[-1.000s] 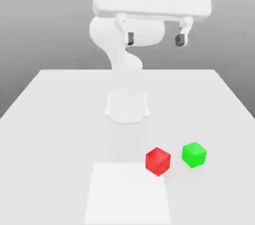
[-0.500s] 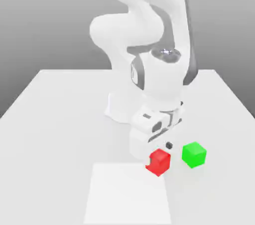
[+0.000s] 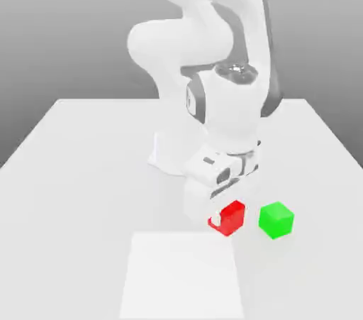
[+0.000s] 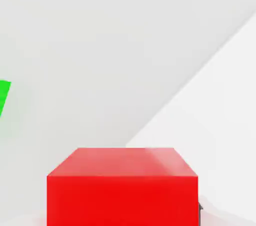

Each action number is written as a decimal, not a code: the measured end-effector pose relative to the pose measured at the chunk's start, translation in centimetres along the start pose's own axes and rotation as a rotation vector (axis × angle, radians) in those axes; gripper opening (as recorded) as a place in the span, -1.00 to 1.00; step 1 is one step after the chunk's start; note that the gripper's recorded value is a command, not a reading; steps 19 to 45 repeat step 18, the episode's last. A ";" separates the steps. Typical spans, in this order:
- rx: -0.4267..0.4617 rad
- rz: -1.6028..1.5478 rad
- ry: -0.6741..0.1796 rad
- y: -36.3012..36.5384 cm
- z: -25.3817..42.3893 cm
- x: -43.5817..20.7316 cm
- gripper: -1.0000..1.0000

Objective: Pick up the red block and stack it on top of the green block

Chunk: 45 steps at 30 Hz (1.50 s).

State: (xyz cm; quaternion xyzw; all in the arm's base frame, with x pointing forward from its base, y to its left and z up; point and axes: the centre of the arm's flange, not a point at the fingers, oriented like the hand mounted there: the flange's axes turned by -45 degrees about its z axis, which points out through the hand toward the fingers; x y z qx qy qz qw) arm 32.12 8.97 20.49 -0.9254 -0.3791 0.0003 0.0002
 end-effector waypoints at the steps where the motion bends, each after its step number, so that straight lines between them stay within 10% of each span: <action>1: 0.001 -0.008 0.001 -1.0 -0.6 0.6 -1.00; 14: -0.004 -0.089 -0.001 -11.2 1.3 4.7 -1.00; 15: -0.002 -0.089 -0.001 -11.2 2.1 4.6 1.00; 45: -0.002 -0.085 -0.001 -11.1 2.1 4.6 1.00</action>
